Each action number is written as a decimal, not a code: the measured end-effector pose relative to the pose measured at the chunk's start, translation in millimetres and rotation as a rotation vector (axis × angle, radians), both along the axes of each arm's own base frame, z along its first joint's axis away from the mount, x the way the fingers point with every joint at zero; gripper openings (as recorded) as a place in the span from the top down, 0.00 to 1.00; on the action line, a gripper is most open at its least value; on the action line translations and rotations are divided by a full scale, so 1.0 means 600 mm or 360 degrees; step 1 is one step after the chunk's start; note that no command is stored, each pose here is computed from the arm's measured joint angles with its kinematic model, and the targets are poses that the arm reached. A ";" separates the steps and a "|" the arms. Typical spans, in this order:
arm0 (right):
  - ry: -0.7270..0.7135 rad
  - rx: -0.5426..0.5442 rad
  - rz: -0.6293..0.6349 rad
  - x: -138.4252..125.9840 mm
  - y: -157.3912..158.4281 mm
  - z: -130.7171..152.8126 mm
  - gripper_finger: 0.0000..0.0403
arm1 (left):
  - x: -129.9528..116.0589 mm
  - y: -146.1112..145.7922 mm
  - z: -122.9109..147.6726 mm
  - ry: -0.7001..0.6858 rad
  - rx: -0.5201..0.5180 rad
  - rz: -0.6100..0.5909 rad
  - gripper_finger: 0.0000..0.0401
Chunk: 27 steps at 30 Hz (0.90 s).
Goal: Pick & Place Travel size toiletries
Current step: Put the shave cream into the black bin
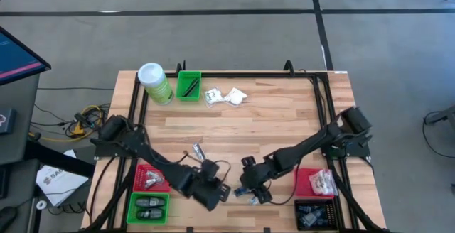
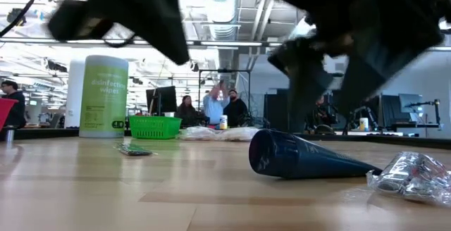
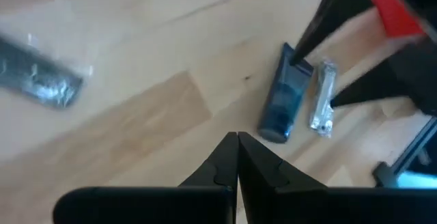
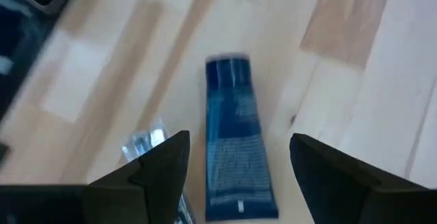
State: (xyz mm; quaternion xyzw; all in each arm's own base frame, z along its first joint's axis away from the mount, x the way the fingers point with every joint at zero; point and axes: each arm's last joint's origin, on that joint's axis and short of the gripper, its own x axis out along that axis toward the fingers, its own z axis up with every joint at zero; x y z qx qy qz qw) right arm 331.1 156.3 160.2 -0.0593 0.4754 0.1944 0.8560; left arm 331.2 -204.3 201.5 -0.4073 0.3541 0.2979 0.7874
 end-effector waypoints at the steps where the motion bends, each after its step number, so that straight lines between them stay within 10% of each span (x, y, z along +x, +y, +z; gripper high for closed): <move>1: 0.0019 -0.0008 -0.0001 -0.001 0.000 -0.004 0.39 | -0.006 -0.006 -0.004 -0.0023 -0.0012 0.0044 1.00; 10: -0.0048 0.0010 0.0002 0.006 0.012 -0.011 0.39 | -0.039 -0.049 -0.009 -0.0101 0.0072 -0.0152 1.00; 21: -0.0093 0.0042 0.0003 0.012 0.010 -0.008 0.39 | -0.027 -0.065 0.005 -0.0144 0.0532 -0.0935 1.00; 27: -0.0095 0.0050 0.0007 0.012 0.010 -0.008 0.39 | -0.021 -0.058 0.005 -0.0139 0.0565 -0.0951 1.00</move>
